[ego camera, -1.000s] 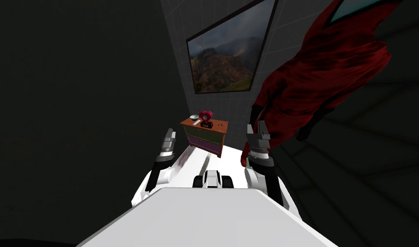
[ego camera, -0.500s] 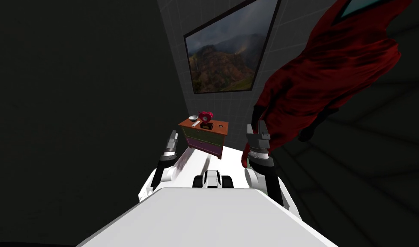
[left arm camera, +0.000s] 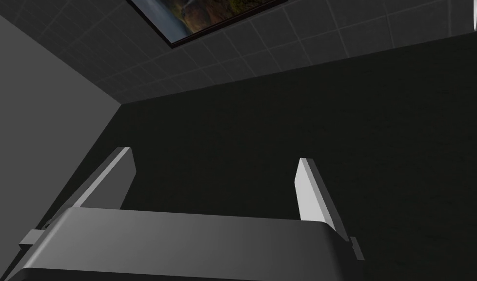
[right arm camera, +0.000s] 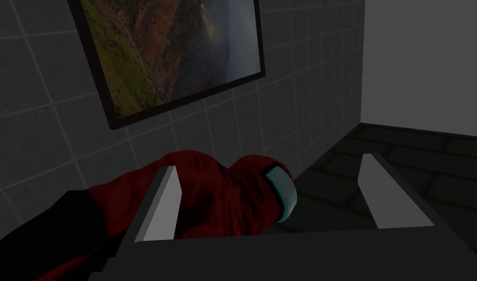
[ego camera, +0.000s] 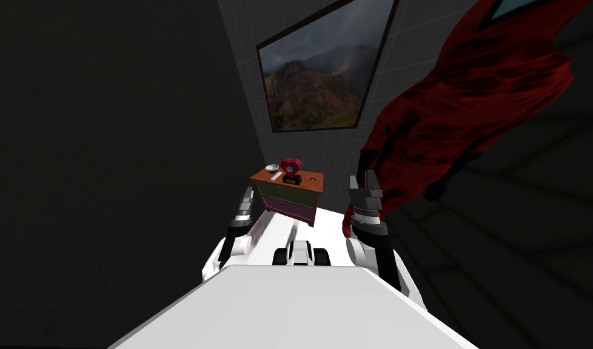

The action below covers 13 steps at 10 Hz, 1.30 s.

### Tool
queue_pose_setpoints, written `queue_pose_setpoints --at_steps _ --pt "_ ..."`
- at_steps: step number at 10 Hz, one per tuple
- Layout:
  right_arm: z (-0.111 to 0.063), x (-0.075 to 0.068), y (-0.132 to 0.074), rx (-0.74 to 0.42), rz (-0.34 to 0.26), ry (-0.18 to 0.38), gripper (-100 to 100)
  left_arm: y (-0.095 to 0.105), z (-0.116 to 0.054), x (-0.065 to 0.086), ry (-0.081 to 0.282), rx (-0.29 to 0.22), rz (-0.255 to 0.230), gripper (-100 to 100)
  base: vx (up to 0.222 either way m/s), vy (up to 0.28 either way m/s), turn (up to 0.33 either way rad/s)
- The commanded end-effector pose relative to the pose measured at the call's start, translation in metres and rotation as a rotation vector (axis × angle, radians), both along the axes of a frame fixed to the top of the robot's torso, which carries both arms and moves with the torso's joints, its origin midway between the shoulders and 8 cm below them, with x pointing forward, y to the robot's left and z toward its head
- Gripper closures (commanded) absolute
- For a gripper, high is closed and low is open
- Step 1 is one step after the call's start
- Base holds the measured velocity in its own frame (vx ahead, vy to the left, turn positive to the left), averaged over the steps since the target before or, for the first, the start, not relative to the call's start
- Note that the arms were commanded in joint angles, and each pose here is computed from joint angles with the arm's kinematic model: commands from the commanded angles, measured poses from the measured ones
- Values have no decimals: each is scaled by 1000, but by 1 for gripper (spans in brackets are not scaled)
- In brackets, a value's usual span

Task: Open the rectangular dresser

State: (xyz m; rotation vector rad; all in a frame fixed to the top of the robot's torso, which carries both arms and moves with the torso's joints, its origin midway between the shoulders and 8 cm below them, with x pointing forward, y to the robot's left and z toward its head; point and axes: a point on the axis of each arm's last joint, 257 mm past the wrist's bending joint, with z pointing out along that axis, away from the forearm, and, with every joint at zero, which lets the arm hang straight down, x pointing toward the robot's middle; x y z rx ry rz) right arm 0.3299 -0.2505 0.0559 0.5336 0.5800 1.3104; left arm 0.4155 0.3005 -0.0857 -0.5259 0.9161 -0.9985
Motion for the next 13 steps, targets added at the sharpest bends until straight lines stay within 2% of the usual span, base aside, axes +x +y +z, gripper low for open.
queue_pose_setpoints --at_steps 1,2,3,4,5,6,7,8,9,10,11,12,13 --pt "0 0 0 0 0 0 0 2 -17 7 18 6 6 -100 60 41 -43" --pt "0 0 0 0 0 0 0 1 -19 10 10 13 6 -100 75 43 -82" --pt "0 0 0 0 0 0 0 3 -30 12 32 11 10 -100 64 36 -47" --pt "0 0 0 0 0 0 0 1 -31 15 20 17 9 -100 76 52 -69" --pt "0 0 0 0 0 0 0 4 -43 16 46 15 15 -100 67 67 -52" --pt "0 0 0 0 0 0 0 2 -48 19 40 20 15 -100 70 60 -95" --pt "0 0 0 0 0 0 0 4 -57 20 61 18 19 -100 65 43 -52" --pt "0 0 0 0 0 0 0 2 -62 22 55 23 19 -100 73 51 -91" --pt "0 0 0 0 0 0 0 4 -72 23 77 21 23 -100 58 39 -46" --pt "0 0 0 0 0 0 0 1 -76 25 70 26 23 -100 68 39 -82" --pt "0 0 0 0 0 0 0 3 -87 25 93 24 27 -100 61 32 -45" --pt "0 0 0 0 0 0 0 1 -91 27 87 29 26 -100 69 41 -83" --pt "0 0 0 0 0 0 0 3 -102 27 110 27 30 -100 60 43 -49"
